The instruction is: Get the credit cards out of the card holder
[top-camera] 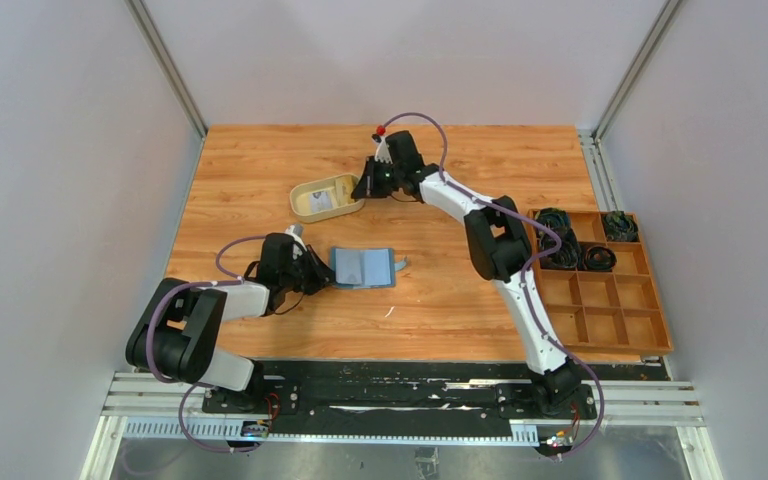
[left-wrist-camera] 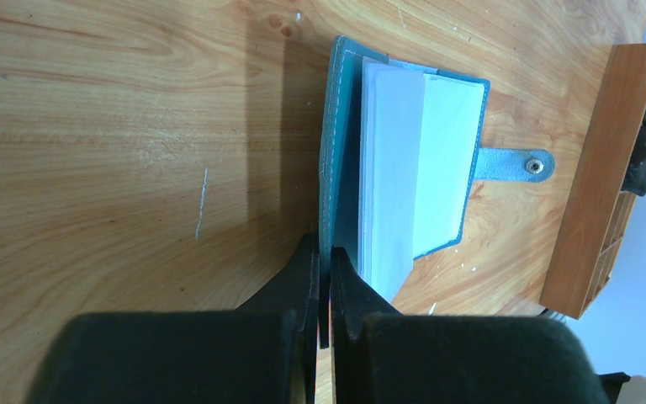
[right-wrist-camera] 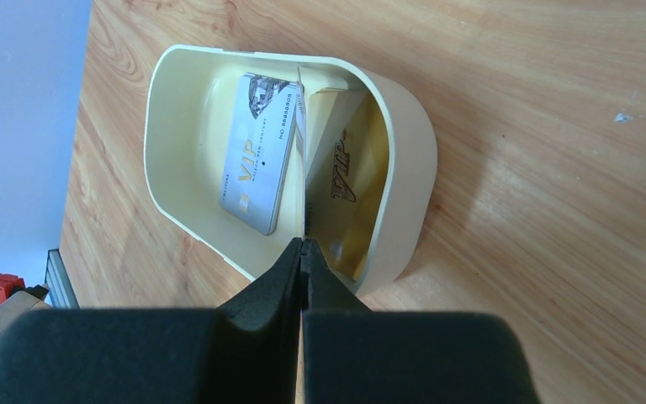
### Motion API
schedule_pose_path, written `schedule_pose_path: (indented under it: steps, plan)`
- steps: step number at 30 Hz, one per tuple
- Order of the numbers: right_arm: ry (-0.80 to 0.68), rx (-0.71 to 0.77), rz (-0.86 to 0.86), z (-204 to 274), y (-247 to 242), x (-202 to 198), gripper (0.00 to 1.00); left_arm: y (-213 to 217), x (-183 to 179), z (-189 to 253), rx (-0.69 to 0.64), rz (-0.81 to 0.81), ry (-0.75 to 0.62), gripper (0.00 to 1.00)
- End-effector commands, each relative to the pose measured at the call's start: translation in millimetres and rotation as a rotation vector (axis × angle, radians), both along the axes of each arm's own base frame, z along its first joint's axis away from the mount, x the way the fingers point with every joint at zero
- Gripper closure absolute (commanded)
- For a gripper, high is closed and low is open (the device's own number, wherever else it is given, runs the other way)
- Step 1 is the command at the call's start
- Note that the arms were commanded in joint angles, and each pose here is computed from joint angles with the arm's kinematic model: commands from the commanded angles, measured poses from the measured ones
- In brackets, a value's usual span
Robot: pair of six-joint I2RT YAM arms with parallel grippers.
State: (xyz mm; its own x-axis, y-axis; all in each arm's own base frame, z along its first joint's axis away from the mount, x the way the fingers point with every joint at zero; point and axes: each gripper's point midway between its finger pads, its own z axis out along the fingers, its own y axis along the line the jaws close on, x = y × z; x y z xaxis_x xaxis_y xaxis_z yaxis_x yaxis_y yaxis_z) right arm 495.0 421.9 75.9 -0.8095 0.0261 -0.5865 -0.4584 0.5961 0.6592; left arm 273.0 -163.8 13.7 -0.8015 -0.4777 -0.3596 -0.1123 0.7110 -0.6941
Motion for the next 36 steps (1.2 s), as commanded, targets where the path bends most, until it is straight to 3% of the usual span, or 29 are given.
schedule_pose_path:
  steps: [1, 36]
  plan:
    - [0.021, -0.063, -0.003, -1.1, -18.3, -6.3, 1.0, 33.2, -58.1, -62.5, 0.187, 0.006, 0.261, 1.0]
    - [0.159, -0.221, -0.018, -26.9, -120.0, -78.9, 1.0, 27.3, -59.1, -55.6, 0.159, -0.025, 0.24, 1.0]
